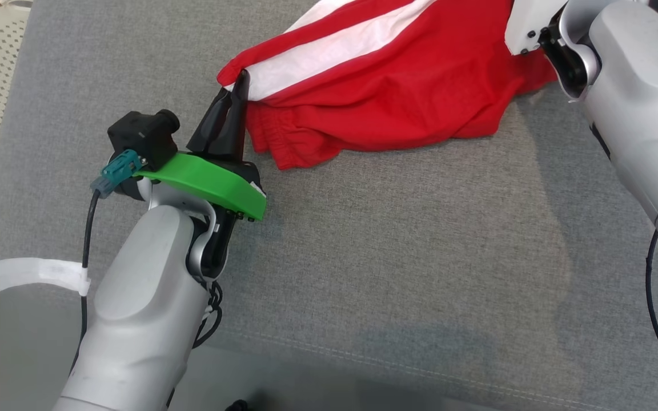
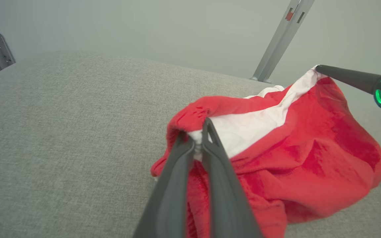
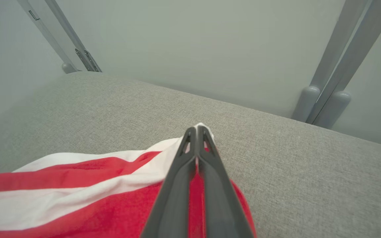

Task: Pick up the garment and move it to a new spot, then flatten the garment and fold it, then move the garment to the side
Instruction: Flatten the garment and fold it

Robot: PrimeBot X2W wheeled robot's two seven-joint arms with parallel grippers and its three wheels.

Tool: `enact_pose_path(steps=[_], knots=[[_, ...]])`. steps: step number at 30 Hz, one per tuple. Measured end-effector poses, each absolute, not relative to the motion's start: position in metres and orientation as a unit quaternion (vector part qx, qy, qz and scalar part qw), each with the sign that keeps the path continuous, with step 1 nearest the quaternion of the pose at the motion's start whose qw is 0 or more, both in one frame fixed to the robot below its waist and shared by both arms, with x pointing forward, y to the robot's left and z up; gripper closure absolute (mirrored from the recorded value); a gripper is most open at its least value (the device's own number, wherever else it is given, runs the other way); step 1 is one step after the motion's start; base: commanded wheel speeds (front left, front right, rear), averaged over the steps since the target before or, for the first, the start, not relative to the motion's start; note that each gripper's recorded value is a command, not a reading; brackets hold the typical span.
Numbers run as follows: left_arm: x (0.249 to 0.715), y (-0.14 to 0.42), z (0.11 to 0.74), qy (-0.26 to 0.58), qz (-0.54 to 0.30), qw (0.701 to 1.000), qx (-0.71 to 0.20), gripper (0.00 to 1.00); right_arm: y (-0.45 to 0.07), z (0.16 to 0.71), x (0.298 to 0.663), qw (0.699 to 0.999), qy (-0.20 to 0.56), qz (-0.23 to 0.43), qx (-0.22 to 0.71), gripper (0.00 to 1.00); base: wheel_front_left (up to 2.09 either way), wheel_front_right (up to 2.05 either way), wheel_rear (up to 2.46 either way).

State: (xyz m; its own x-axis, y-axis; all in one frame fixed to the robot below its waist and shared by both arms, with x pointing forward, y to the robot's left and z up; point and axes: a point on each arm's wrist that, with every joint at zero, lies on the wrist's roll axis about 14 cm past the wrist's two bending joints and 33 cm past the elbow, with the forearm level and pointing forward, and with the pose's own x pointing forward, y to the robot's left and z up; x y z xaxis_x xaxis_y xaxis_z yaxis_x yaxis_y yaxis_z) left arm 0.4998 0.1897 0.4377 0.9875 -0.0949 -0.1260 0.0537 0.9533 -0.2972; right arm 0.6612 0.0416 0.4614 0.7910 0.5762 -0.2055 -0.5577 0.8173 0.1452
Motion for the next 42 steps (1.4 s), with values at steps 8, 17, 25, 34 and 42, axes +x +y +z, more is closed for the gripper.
enact_pose_path(steps=[8, 17, 25, 34, 42], knots=[[0.503, 0.197, 0.438, 0.065, -0.024, 0.986, -0.153, 1.00, 0.040, 0.468, 0.675, 0.951, 0.085, 0.296, 0.031, 1.00, 0.00, 0.00, 0.00], [0.502, 0.201, 0.438, 0.063, -0.016, 0.986, -0.151, 1.00, 0.042, 0.466, 0.683, 0.953, 0.079, 0.290, 0.035, 1.00, 0.00, 0.00, 0.00], [0.502, 0.202, 0.432, 0.071, -0.013, 0.986, -0.149, 0.00, 0.044, 0.461, 0.681, 0.952, 0.082, 0.292, 0.032, 0.00, 0.00, 0.00, 0.00], [0.502, 0.208, 0.441, 0.055, -0.004, 0.989, -0.137, 0.00, 0.035, 0.466, 0.674, 0.955, 0.085, 0.281, 0.041, 0.00, 0.00, 0.00, 0.00], [0.489, 0.217, 0.457, 0.028, 0.008, 0.993, -0.115, 0.00, 0.024, 0.463, 0.655, 0.954, 0.092, 0.280, 0.049, 0.00, 0.00, 0.00, 0.00]])
